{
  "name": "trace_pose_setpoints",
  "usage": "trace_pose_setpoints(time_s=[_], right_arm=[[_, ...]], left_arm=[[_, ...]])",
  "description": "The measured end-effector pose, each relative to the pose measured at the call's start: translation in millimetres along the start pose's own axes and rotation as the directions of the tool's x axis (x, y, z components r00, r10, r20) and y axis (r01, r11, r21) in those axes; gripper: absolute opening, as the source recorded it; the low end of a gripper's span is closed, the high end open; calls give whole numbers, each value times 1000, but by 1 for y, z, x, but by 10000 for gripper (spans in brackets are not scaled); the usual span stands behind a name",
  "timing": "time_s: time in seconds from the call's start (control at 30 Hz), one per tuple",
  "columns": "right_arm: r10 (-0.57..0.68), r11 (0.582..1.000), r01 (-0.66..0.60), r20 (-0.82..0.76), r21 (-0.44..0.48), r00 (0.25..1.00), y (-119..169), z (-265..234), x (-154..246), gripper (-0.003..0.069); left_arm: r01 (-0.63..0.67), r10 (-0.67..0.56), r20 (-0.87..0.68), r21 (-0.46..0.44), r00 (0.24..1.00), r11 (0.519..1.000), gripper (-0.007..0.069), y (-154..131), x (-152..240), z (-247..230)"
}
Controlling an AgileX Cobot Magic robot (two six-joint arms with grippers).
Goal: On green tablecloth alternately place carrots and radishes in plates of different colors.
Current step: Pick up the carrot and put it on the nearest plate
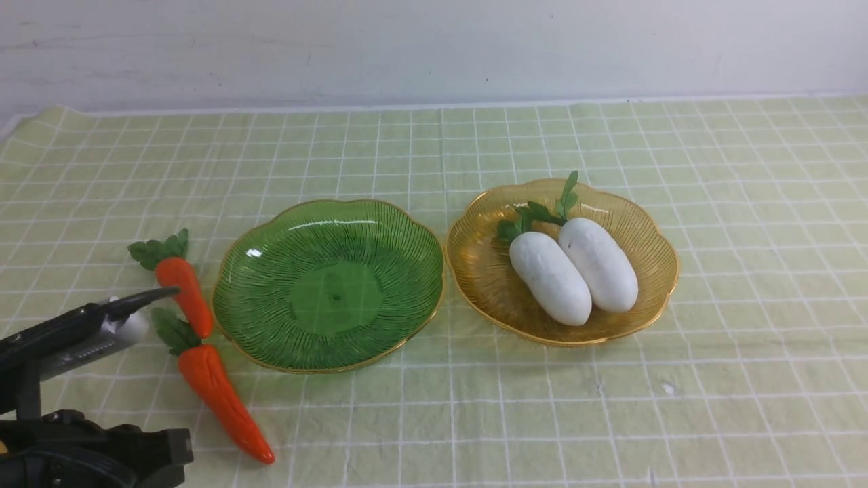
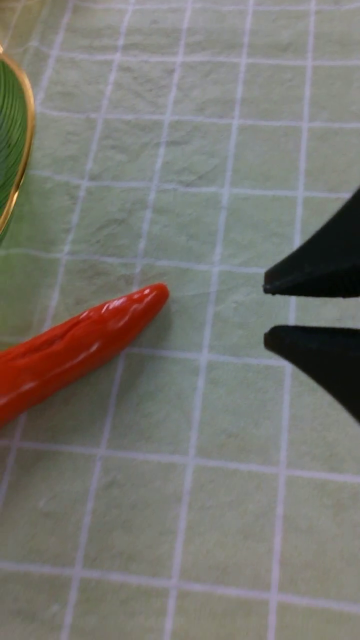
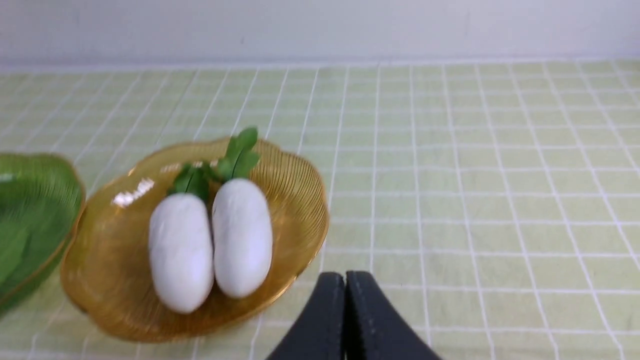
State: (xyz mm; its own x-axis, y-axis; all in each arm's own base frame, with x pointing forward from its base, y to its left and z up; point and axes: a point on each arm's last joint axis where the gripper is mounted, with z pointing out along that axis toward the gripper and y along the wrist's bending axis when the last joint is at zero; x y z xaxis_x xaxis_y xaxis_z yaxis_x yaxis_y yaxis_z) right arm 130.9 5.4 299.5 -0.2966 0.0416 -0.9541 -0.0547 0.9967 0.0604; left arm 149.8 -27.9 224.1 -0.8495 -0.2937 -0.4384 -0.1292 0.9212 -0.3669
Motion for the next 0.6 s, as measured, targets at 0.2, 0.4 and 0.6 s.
trace_pose_setpoints(time_s=[0.2, 0.4, 0.6], right_arm=[[17, 1000, -17, 16, 11, 1000, -1, 2, 5, -12], [17, 1000, -17, 20, 12, 1000, -2, 2, 5, -12], [17, 1000, -17, 22, 12, 1000, -2, 1, 5, -12]], left_arm=[[-11, 8, -29, -125, 1000, 992, 250, 11, -11, 16], [45, -52, -44, -150, 998, 988, 362, 6, -40, 32], [81, -89, -42, -159, 995, 984, 426, 2, -67, 55]])
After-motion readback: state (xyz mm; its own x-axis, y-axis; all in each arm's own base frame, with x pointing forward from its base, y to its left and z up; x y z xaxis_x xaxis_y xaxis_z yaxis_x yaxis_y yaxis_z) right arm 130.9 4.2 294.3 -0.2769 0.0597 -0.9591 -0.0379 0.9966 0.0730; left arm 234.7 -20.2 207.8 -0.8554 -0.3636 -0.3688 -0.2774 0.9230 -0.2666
